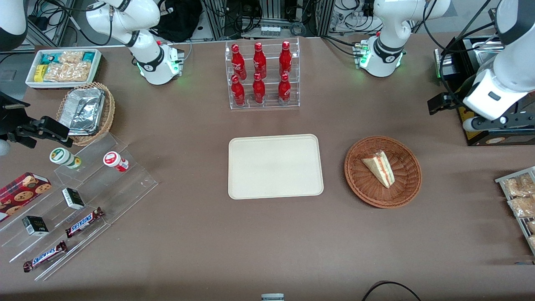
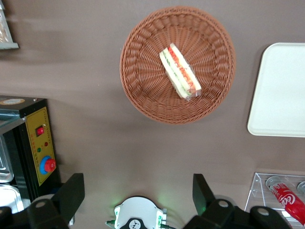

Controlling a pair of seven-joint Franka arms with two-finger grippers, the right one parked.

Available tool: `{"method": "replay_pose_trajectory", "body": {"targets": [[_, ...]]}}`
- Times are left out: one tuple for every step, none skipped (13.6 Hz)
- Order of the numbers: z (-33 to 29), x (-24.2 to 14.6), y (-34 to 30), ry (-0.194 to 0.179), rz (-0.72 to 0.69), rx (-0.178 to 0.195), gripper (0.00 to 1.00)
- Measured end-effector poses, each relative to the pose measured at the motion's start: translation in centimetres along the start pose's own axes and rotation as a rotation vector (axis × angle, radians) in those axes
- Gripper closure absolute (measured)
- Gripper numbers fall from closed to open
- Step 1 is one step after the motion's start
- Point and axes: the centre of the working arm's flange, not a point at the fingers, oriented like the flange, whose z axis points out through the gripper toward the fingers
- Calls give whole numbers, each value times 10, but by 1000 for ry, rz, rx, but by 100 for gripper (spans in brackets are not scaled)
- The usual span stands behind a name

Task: Place sandwich from basket to tray
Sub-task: 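Move the left gripper over the wicker basket holding the sandwich, then lower the open left gripper around the wrapped sandwich and close it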

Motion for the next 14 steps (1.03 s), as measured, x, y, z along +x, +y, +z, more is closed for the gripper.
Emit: {"method": "replay_pose_trajectory", "body": {"targets": [[10,4,1,-8,0,1,0],[20,8,2,-8,-7,1,0],[32,11,3,-7,-24,1,0],[43,14,5,-7,-44,1,0],[54,17,6,-4,-56,1,0],[66,20,9,3,-64,0,0],[80,23,11,14,-69,-2,0],[94,25,13,26,-80,-4,0],[109,27,17,40,-97,-7,0],[123,28,22,55,-110,-10,0],[137,28,28,72,-125,-14,0],[151,28,33,90,-141,-19,0],[164,28,39,110,-160,-25,0],[176,26,45,129,-186,-32,0]]}}
